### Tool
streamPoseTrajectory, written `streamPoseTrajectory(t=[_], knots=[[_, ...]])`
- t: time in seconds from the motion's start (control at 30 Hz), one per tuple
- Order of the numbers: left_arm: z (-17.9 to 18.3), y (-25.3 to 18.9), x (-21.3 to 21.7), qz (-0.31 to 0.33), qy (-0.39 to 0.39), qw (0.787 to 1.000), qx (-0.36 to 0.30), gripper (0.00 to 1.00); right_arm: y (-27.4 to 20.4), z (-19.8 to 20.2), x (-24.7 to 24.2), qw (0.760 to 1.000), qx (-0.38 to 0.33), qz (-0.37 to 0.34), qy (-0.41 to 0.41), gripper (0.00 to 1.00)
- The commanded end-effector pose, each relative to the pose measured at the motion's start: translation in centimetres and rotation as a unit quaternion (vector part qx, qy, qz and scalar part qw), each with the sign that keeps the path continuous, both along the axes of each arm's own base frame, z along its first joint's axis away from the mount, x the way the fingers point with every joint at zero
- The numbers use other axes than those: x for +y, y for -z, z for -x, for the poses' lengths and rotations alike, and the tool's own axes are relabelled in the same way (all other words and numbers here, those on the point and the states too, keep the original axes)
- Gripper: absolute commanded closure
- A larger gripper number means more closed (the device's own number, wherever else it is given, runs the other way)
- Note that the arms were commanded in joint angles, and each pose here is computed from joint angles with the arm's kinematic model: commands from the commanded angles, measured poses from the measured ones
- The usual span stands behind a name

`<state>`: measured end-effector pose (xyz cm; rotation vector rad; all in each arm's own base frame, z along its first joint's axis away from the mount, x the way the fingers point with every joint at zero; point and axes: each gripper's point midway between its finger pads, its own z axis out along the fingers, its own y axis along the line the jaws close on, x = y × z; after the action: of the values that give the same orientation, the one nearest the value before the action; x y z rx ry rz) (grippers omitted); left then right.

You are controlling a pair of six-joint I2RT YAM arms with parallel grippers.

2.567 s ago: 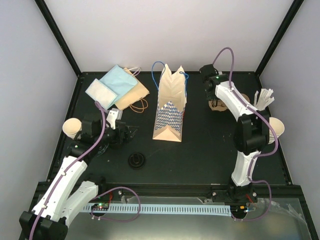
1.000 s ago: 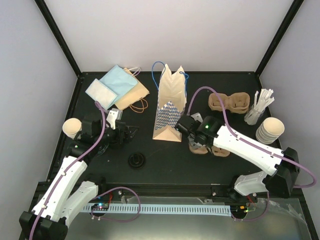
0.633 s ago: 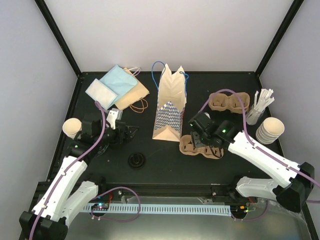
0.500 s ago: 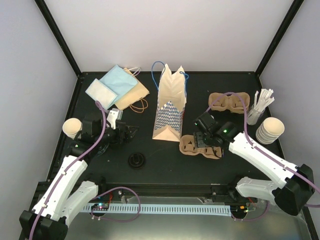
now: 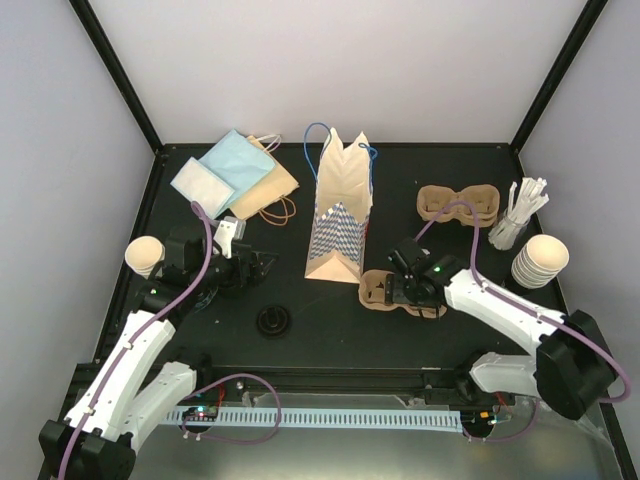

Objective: Pack the takeout coffee

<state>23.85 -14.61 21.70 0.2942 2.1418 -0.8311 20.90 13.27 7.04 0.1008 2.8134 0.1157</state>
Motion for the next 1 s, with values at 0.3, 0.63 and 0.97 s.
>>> streamPoseTrajectory(t=[0.3, 0.63, 0.97], knots=[[0.0, -0.8, -0.1, 0.001, 0.01, 1.0, -0.019, 0.01, 2.1, -2.1, 0.1, 0.999, -0.01, 0.025, 0.033, 0.27], [0.0, -0.7, -0.1, 0.0, 0.009, 1.0, -0.018, 0.01, 3.7, -2.3, 0.2, 0.999, -0.001, 0.035, 0.03, 0.41], [0.0, -0.7, -0.1, -0.001, 0.009, 1.0, -0.018, 0.01, 2.0, -2.2, -0.4, 0.999, -0.018, 0.04, 0.026, 0.6]])
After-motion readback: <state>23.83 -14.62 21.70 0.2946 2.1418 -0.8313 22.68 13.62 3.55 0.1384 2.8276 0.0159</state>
